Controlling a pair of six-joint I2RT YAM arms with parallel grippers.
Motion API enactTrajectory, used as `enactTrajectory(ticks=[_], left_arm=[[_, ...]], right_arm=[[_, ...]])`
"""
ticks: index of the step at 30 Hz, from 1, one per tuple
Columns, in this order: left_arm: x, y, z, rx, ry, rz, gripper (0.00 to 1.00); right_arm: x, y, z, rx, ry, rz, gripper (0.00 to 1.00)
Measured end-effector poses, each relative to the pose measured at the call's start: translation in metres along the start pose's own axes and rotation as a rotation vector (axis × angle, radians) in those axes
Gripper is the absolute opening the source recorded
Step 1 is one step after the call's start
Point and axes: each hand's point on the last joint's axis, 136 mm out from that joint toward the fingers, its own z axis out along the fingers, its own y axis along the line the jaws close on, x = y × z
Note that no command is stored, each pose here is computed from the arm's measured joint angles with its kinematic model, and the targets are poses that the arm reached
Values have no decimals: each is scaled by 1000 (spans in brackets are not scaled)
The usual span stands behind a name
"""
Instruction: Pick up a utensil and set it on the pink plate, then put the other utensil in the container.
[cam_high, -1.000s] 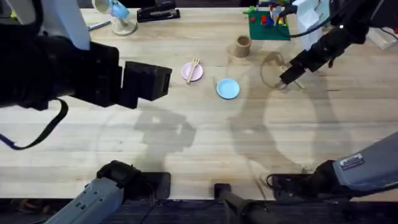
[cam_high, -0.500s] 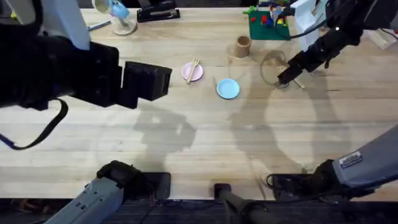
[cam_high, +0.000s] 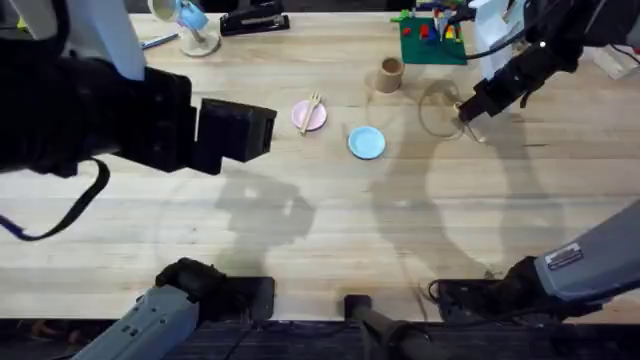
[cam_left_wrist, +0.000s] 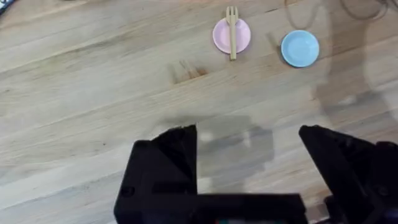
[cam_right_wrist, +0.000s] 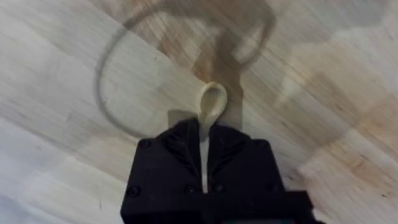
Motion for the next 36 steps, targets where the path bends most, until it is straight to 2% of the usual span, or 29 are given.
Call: enactTrajectory(ticks=[12,16,24,30,36], left_arm=[[0,0,0,0,0,0,993],[0,0,0,0,0,0,994],[0,0,0,0,0,0,993],[0,0,0,0,0,0,993],[0,0,0,0,0,0,994]], right_arm=[[6,7,-9,-19,21,4,26],[-4,4,-43,44,-49,3,25],[-25,5,-139,218,-252,-15,28],[-27,13,-172,265,-330,-30,28],[-49,35,-188,180,-477,-111,28]])
